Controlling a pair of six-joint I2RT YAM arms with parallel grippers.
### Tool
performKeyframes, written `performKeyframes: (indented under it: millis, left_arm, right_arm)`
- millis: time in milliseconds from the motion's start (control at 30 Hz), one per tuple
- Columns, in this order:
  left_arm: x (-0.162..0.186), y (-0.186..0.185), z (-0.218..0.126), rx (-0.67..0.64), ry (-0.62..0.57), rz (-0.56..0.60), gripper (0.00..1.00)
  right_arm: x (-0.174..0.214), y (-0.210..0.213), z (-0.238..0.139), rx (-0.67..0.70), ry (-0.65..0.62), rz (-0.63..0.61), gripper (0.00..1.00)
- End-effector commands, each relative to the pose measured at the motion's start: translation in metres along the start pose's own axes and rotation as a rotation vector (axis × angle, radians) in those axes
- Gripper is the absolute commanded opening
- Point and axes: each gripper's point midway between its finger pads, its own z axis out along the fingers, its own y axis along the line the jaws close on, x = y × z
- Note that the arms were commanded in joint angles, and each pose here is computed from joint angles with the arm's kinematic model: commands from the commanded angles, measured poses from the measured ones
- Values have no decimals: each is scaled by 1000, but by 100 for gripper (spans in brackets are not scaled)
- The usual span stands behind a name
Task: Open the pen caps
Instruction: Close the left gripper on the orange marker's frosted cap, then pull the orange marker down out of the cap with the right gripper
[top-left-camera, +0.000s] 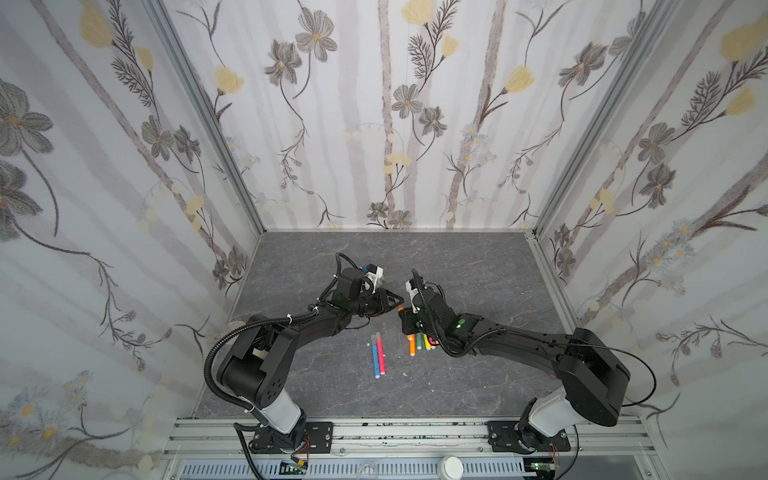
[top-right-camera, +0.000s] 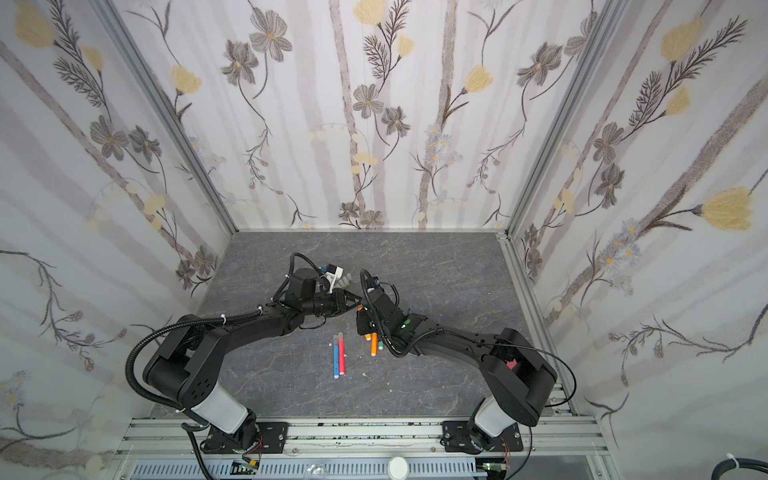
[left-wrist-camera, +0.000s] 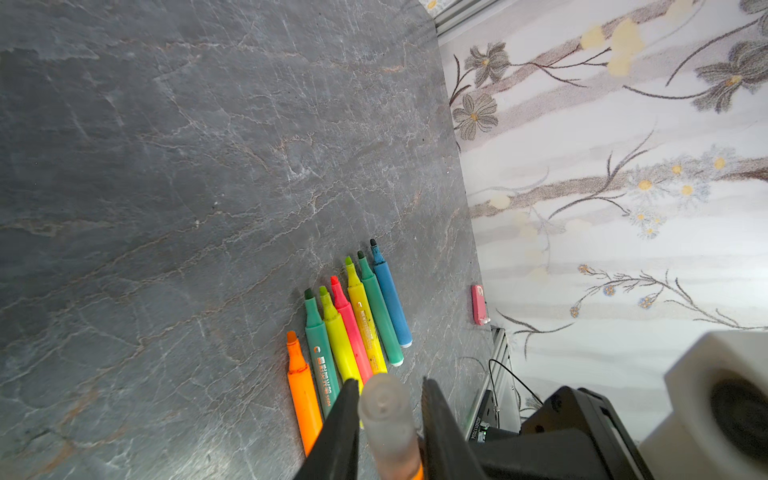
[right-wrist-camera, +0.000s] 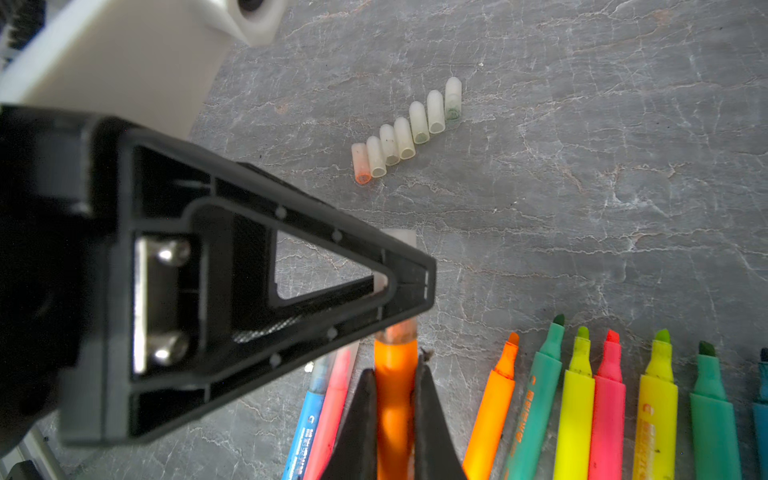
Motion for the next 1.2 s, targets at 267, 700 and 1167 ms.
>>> performKeyframes:
  millis: [267, 700, 1167]
  left_arm:
    - [-9, -13, 1, 43, -14, 32, 14]
    - [-10, -8, 7, 33, -6, 23, 24]
    - [-11, -12, 8, 43, -4, 27, 2]
  right_arm:
    - [-12, 6, 0, -24, -38, 9, 0]
    - [-15, 9, -2, -38, -42, 9, 0]
    - [-12, 7, 0, -34, -35, 10, 1]
